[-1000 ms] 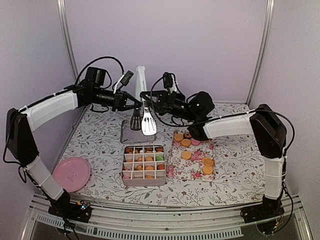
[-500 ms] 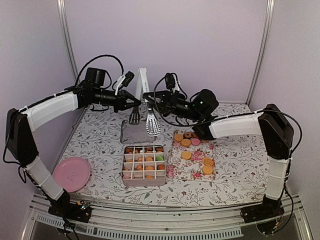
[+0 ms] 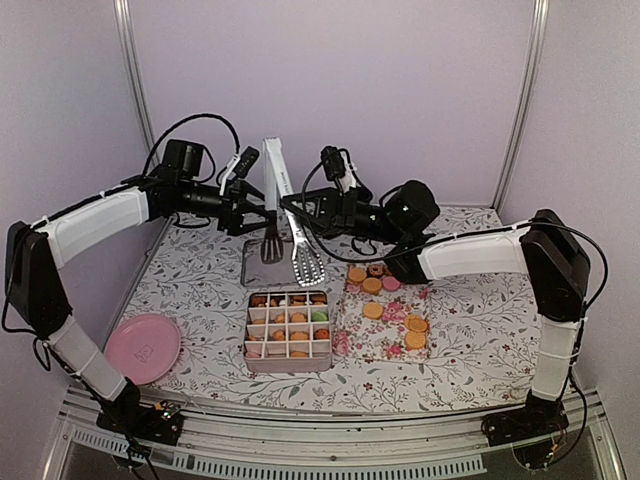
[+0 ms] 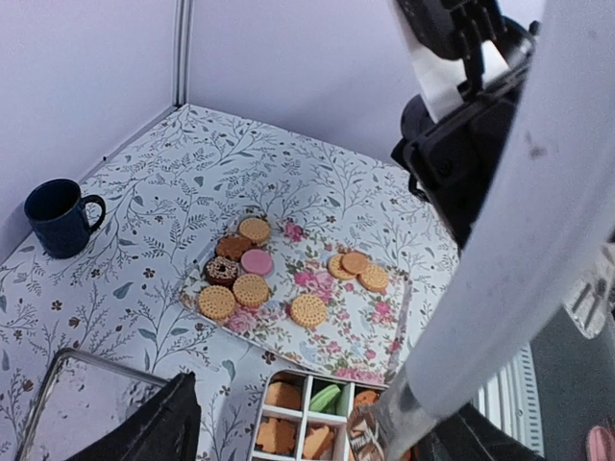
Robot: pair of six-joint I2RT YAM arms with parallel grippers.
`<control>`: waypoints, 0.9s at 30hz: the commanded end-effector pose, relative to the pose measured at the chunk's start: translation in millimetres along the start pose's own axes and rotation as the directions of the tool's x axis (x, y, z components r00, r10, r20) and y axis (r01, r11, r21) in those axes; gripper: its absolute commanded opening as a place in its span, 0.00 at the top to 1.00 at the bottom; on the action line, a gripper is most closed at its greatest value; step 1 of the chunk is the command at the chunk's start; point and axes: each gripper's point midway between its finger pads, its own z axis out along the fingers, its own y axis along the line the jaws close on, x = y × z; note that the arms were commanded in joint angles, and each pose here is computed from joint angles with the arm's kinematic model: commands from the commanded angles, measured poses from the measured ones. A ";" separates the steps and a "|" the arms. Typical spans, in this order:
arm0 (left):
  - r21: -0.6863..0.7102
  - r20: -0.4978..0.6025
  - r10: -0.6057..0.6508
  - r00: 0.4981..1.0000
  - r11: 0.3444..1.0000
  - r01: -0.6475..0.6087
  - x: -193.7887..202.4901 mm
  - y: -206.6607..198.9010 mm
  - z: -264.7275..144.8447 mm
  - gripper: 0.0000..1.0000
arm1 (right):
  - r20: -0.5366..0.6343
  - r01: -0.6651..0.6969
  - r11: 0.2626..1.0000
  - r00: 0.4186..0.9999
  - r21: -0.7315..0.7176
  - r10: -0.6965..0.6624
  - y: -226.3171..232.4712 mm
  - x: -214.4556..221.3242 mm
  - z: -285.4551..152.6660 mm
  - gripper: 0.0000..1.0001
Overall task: Pack the cookies
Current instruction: Pass from the right arm to the left
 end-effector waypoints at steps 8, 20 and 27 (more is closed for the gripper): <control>0.073 -0.074 -0.080 0.994 0.994 0.086 49.2 -30.2 -12.0 0.35 | 0.140 0.258 0.965 0.958 -0.041 -0.250 57.8 -28.3 2.8 1.00; 0.174 -0.029 -0.044 0.999 0.984 0.048 24.0 -45.2 -5.0 0.29 | 0.199 0.320 0.938 0.918 0.136 -0.342 43.2 -33.2 28.9 1.00; 0.147 -0.053 -0.009 0.999 0.989 0.017 25.8 -42.8 5.1 0.40 | 0.199 0.299 0.943 0.925 0.142 -0.323 32.1 -30.4 36.7 1.00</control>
